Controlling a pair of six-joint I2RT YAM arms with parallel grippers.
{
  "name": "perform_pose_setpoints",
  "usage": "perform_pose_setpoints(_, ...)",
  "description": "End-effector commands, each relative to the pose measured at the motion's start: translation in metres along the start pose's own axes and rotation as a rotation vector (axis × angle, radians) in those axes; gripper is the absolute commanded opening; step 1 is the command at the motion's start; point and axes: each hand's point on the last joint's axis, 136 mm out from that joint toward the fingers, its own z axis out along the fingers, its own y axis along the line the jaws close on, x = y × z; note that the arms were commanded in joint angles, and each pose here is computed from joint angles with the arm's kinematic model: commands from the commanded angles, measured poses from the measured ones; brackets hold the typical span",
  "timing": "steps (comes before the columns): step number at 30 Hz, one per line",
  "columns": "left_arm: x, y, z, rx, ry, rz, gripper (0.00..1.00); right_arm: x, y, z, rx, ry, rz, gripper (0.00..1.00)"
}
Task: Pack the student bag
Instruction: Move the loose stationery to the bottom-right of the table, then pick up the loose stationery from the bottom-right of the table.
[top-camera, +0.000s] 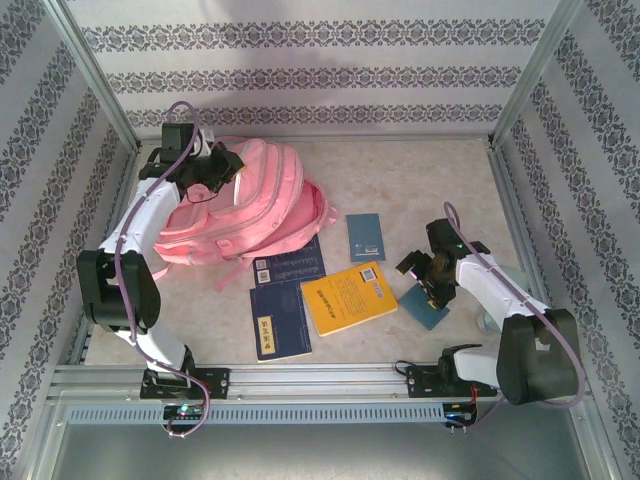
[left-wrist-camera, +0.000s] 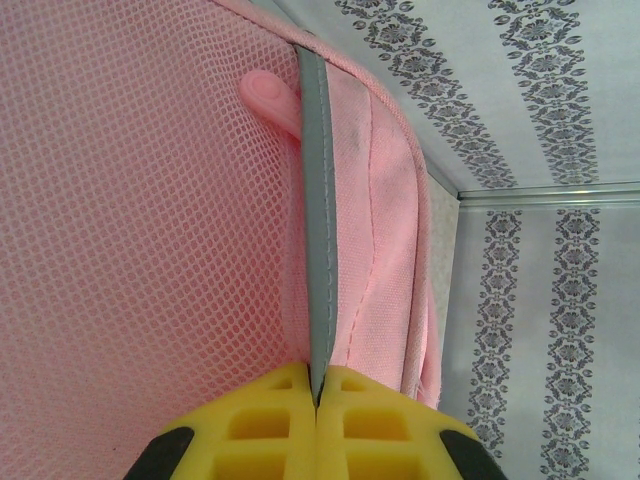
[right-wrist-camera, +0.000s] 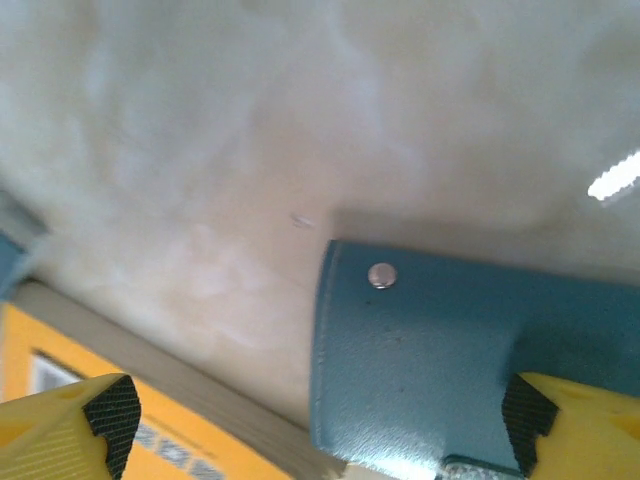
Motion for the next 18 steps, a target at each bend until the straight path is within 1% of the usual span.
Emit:
perform_pose_setpoints(1,-0.008,-0.029,-0.014,0.089,-0.046,0.066,0.0,-0.009,0.006,-0.021,0.027,-0.052,-0.027,0.91)
perform_pose_setpoints(2,-0.008,-0.03,-0.014,0.089,-0.046,0.069,0.0,-0.008,0.003,-0.026,0.057,-0.06,-0.051,0.92)
perform_pose_setpoints(3,-0.008,-0.029,-0.015,0.086,-0.046,0.069,0.0,-0.005,-0.002,-0.032,0.098,-0.059,-0.074,0.97)
perform_pose_setpoints(4,-0.008,-0.029,-0.015,0.086,-0.048,0.069,0.0,-0.002,-0.005,-0.036,0.128,-0.057,-0.088,0.98)
perform_pose_setpoints(7,-0.008,-0.03,-0.015,0.087,-0.047,0.071,0.0,0.007,-0.018,-0.042,0.203,-0.024,-0.122,0.98)
perform_pose_setpoints(9,-0.009,-0.031,-0.015,0.089,-0.046,0.071,0.0,0.008,-0.029,-0.045,0.259,-0.041,-0.165,0.98)
perform_pose_setpoints(12,-0.009,-0.031,-0.014,0.09,-0.046,0.07,0.0,0.011,-0.044,-0.038,0.324,-0.011,-0.171,0.98)
perform_pose_setpoints(15,-0.009,-0.031,-0.014,0.091,-0.046,0.071,0.0,0.02,-0.048,-0.024,0.328,0.042,-0.134,0.98)
perform_pose_setpoints(18,-0.009,-0.031,-0.014,0.091,-0.044,0.071,0.0,0.02,-0.046,-0.014,0.297,0.029,-0.09,0.98)
